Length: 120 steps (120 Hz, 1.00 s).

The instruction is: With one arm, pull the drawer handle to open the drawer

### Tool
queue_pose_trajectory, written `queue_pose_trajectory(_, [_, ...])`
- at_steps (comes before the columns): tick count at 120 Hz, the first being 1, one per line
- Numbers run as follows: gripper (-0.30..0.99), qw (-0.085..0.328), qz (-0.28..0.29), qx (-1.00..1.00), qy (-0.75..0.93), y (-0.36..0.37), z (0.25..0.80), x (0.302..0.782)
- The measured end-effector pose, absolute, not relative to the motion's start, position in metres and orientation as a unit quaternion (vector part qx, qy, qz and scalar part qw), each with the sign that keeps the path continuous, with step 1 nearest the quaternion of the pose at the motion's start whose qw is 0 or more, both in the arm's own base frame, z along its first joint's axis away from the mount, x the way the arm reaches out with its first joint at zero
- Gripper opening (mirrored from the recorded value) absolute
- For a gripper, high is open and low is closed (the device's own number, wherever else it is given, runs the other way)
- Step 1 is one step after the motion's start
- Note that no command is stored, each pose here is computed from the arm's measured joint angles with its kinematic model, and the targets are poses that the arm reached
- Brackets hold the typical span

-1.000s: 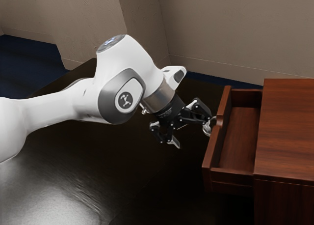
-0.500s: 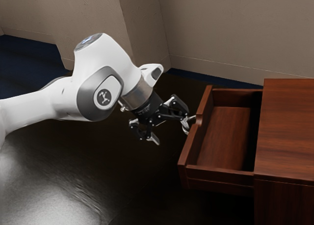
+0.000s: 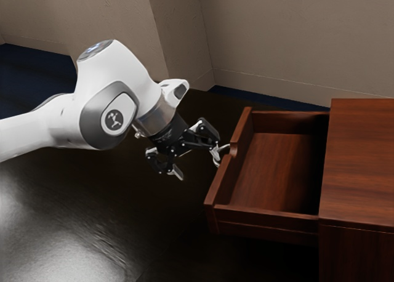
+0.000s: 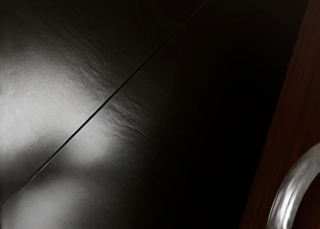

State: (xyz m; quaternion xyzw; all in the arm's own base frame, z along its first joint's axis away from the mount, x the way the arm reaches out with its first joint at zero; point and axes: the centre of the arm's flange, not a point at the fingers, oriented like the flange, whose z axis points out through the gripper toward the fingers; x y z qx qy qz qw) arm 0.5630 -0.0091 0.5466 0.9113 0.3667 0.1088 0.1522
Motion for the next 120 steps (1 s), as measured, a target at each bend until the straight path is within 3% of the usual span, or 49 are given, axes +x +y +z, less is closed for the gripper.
queue_pose_trajectory(65, [0.69, 0.148, 0.114, 0.911, 0.368, -0.001, 0.553, 0.551])
queue_pose_trajectory(102, [0.69, 0.162, 0.15, 0.913, 0.343, -0.024, 0.59, 0.538])
queue_pose_trajectory(120, [0.69, 0.133, 0.179, 0.926, 0.304, -0.029, 0.624, 0.516])
